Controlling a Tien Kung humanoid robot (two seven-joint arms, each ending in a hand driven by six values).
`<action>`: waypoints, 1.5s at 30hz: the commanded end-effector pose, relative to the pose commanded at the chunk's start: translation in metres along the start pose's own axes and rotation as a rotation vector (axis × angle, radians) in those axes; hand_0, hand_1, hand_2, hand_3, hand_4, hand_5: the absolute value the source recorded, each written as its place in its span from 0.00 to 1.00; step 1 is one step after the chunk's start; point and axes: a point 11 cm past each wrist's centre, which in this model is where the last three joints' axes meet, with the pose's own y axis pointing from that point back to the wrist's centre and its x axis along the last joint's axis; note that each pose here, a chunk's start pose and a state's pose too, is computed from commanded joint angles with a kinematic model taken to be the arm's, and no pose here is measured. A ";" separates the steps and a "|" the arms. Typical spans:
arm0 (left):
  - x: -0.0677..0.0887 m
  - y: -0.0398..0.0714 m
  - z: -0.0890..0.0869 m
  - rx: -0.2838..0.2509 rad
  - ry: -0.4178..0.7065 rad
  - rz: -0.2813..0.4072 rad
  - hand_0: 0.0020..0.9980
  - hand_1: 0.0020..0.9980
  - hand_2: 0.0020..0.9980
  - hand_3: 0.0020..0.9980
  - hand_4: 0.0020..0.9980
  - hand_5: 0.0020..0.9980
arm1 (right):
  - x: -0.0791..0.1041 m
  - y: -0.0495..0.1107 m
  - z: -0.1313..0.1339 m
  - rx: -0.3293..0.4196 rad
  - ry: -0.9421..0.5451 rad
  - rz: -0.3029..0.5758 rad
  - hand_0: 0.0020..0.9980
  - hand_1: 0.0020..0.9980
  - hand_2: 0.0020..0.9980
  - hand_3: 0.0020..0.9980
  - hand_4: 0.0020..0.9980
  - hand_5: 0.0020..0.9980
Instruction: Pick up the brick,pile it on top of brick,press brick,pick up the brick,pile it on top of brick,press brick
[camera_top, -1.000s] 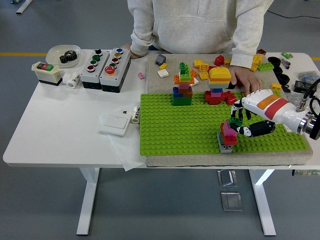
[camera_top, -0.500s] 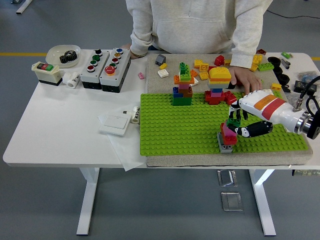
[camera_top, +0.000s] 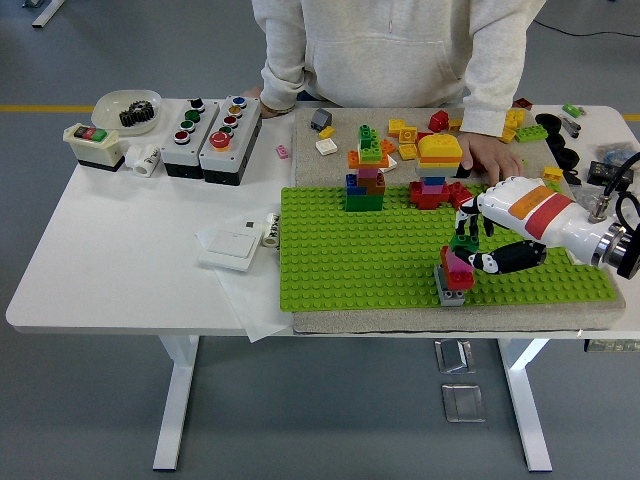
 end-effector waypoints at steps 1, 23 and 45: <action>0.000 0.000 0.000 0.001 -0.001 0.000 0.79 0.71 0.60 0.53 0.53 0.51 | 0.000 0.000 0.000 -0.001 -0.001 0.001 0.28 0.34 0.42 0.45 0.67 0.18; 0.000 -0.001 -0.004 0.008 -0.006 -0.002 0.79 0.71 0.61 0.53 0.53 0.51 | -0.009 -0.004 0.013 -0.022 0.016 -0.028 0.29 0.35 0.42 0.45 0.66 0.18; 0.001 0.000 -0.002 0.003 -0.005 -0.002 0.79 0.71 0.61 0.54 0.53 0.51 | -0.003 -0.002 0.017 -0.034 0.004 -0.020 0.30 0.39 0.45 0.46 0.65 0.17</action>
